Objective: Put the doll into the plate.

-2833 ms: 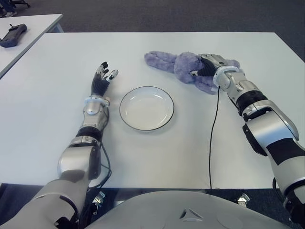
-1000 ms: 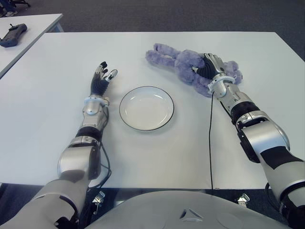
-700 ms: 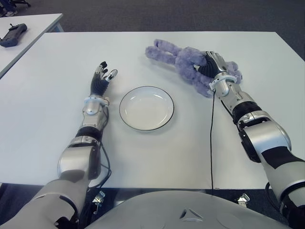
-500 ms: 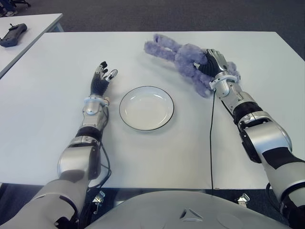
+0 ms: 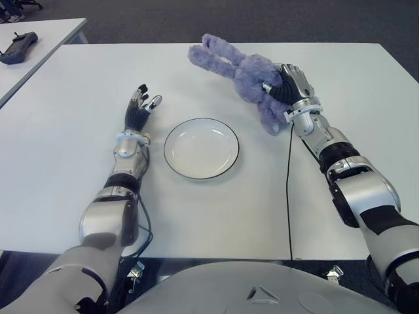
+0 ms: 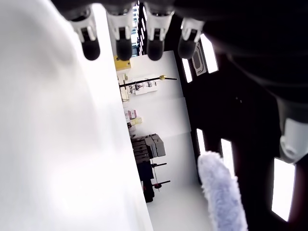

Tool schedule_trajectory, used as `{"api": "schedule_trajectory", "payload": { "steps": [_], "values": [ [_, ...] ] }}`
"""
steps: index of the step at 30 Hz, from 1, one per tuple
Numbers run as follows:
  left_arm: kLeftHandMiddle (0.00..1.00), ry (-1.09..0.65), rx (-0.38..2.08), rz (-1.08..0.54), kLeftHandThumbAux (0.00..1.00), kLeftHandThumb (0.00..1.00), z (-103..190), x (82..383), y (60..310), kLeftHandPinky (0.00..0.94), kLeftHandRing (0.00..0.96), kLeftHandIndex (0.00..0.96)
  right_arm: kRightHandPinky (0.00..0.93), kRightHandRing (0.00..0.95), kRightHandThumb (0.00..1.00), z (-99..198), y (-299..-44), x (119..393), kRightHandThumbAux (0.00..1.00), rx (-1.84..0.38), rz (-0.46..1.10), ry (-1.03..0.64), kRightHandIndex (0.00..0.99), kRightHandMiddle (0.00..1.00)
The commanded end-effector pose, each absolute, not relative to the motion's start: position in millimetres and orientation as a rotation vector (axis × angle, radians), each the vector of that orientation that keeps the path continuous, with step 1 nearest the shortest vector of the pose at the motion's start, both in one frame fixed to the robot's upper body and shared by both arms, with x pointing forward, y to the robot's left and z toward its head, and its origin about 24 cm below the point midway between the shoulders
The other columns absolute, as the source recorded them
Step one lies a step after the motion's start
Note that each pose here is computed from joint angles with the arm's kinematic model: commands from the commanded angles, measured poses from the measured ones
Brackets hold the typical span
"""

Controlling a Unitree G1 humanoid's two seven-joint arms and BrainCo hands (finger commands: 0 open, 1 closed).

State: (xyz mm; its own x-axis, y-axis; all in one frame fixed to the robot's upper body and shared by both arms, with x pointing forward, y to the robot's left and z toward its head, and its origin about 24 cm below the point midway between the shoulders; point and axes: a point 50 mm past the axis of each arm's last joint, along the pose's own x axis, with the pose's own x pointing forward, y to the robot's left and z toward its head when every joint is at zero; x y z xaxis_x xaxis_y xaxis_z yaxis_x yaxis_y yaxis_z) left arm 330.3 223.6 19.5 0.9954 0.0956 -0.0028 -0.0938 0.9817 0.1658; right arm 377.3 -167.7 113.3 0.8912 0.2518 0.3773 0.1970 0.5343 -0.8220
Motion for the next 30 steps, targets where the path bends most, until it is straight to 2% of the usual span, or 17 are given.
{"api": "schedule_trajectory", "payload": {
  "steps": [1, 30],
  "values": [
    [0.043, 0.483, 0.099, 0.074, 0.473, 0.000, -98.4, 227.3, 193.9, 0.000, 0.011, 0.000, 0.864, 0.873, 0.879, 115.4, -158.3, 370.5, 0.674, -0.941, 0.049, -0.579, 0.815, 0.871],
    [0.039, 0.488, 0.086, 0.066, 0.468, 0.000, -97.9, 230.9, 188.7, 0.000, 0.003, 0.000, 0.839, 0.850, 0.843, 135.0, -140.1, 355.1, 0.655, -1.011, 0.109, -0.856, 0.792, 0.832]
  ]
}}
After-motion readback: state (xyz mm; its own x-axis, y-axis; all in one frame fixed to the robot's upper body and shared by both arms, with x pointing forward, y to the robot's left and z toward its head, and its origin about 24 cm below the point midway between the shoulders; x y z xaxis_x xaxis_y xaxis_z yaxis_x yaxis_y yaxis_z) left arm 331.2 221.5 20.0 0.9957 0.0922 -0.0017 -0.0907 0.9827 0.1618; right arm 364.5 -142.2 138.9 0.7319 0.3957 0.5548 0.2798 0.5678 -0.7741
